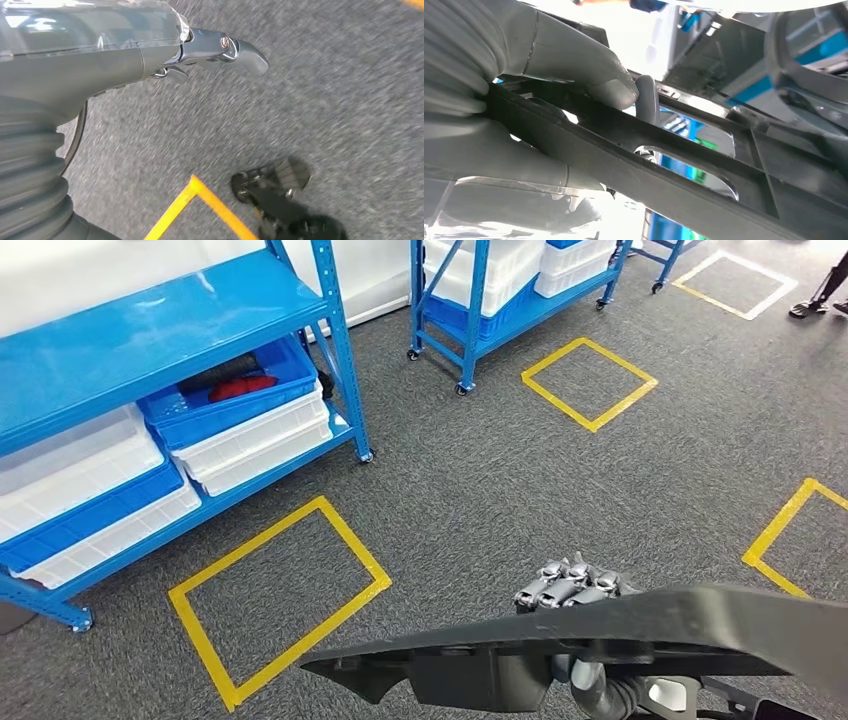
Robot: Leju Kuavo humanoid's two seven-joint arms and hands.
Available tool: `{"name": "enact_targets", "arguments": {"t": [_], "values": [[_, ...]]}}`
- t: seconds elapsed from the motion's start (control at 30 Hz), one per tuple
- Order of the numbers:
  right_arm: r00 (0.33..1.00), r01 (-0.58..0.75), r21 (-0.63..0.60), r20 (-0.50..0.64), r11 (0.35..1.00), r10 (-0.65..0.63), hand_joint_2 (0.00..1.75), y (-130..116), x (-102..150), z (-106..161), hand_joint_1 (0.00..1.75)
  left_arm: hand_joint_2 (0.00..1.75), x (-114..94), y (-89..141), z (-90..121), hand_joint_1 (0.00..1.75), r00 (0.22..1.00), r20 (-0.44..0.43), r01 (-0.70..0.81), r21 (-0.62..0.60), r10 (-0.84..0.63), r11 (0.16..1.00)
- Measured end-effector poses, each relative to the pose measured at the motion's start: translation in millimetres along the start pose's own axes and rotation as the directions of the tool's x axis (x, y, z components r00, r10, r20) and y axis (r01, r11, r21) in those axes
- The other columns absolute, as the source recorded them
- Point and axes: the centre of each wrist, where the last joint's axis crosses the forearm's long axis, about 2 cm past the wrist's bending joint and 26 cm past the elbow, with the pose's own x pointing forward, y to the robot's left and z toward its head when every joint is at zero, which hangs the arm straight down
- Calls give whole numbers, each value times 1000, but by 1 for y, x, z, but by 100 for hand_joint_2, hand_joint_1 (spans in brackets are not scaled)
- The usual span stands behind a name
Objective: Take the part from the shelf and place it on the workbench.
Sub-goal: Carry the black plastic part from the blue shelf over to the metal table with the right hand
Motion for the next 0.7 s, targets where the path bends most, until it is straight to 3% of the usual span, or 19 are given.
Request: {"name": "enact_targets", "arguments": {"t": [0.2,0.7], "values": [[999,9,-34,44,999,-7,175,-3,-1,-1,175,175,-5,0,2,0,1000,-16,-4,23,4,1000],[996,13,-143,87,990,-1,175,-11,-12,-5,175,175,-4,9,1,0,999,40,-36,49,34,998]]}}
